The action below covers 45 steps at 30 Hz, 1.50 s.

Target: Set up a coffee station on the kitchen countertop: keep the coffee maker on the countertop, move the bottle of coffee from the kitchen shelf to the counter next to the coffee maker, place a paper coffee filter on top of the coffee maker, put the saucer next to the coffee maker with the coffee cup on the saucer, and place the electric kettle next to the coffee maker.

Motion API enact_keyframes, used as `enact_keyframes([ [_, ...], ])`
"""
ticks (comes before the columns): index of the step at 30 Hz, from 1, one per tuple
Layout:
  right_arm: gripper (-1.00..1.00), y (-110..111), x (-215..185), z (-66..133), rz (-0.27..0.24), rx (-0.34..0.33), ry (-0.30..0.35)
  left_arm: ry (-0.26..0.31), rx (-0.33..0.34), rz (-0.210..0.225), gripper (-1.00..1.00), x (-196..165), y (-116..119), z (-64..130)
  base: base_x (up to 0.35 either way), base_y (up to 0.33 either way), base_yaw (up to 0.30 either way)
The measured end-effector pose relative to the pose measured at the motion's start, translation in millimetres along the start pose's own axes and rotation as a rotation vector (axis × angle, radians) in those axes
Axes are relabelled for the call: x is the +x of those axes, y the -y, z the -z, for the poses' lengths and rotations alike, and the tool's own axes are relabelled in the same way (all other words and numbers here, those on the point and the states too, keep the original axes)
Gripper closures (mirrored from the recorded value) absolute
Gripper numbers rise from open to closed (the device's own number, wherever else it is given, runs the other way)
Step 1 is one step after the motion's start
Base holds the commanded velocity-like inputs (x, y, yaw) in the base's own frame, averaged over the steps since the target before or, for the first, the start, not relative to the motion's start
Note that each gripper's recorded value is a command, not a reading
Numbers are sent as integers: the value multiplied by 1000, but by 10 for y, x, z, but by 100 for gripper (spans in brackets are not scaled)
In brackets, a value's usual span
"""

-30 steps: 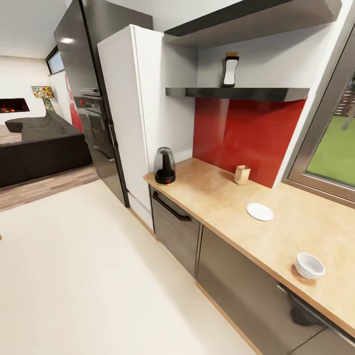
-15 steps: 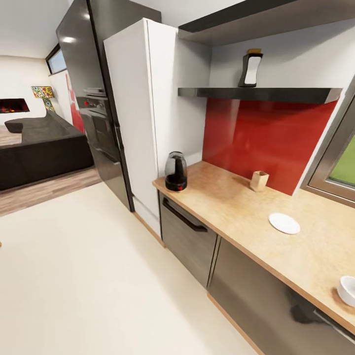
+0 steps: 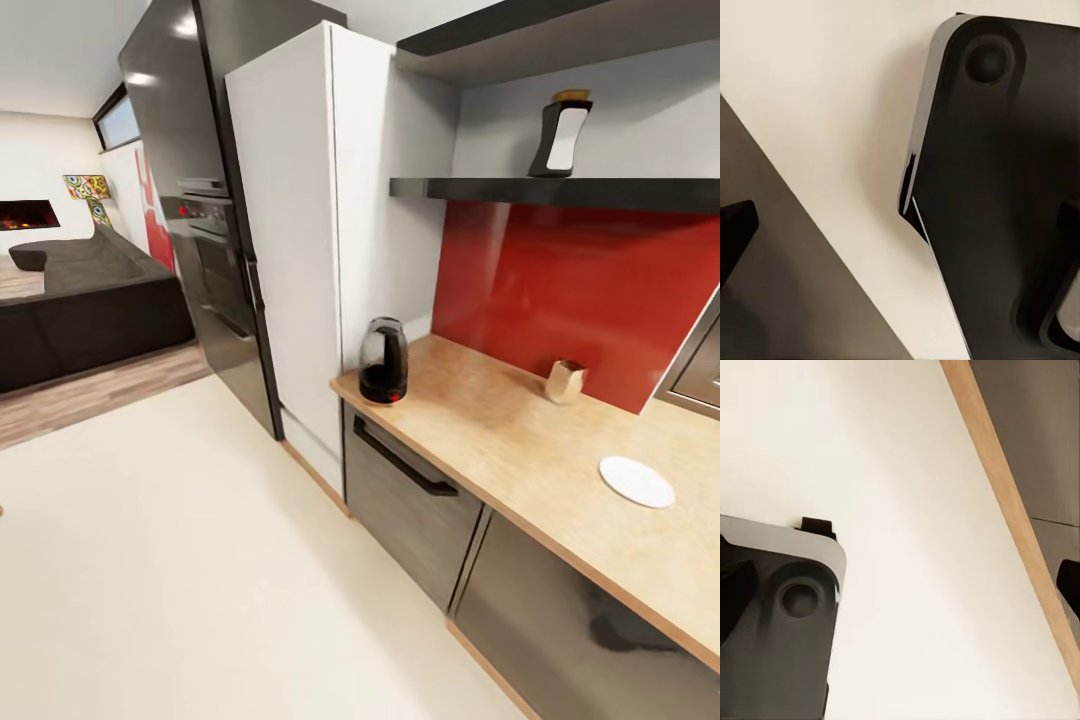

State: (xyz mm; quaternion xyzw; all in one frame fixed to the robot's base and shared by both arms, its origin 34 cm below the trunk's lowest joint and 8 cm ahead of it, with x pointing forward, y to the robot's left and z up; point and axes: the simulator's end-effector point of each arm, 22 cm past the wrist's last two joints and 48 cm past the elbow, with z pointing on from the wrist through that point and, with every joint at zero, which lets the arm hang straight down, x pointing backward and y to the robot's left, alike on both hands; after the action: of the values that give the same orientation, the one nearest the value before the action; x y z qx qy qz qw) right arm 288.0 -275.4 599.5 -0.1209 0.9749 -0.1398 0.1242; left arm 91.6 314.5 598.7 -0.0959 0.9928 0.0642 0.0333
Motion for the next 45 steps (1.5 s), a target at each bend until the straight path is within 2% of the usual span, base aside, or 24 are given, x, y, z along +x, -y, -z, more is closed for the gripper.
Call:
enact_keyframes([
  [9,-100,-210,-48,52,-13,-28,3,1,0,0,-100,-6,0,-1,263,234,-165],
  [12,-100,-228,-31,56,-38,-30,-7,1,0,1,-100,-9,4,-1,280,215,-298],
  [13,-100,-241,-15,58,-59,-34,-15,2,1,1,-100,-13,7,-2,195,156,-299],
  [14,-100,-284,19,60,-107,-52,-32,3,0,1,-100,-18,2,-3,100,80,-300],
  [15,-100,-360,57,65,-166,-86,-52,4,0,0,-100,-23,-2,-4,64,51,-300],
  [17,-100,-494,82,79,-244,-151,-72,4,0,-1,-100,-21,-8,-3,37,29,-300],
  [21,-100,-625,112,103,-304,-220,-87,3,2,-4,-100,-22,-7,-4,12,10,-300],
  [26,-100,-659,270,125,-311,-230,-122,5,4,-7,-100,-33,4,-6,2,2,-300],
  [34,-100,-646,380,134,-308,-226,-143,5,-8,-6,-100,-40,-70,-8,0,0,-300],
  [38,-100,-649,400,137,-307,-226,-147,-22,-19,-11,-100,100,-139,12,0,0,-300],
  [45,-100,-653,399,138,-304,-226,-147,-25,6,9,-100,141,83,25,0,0,-300],
])
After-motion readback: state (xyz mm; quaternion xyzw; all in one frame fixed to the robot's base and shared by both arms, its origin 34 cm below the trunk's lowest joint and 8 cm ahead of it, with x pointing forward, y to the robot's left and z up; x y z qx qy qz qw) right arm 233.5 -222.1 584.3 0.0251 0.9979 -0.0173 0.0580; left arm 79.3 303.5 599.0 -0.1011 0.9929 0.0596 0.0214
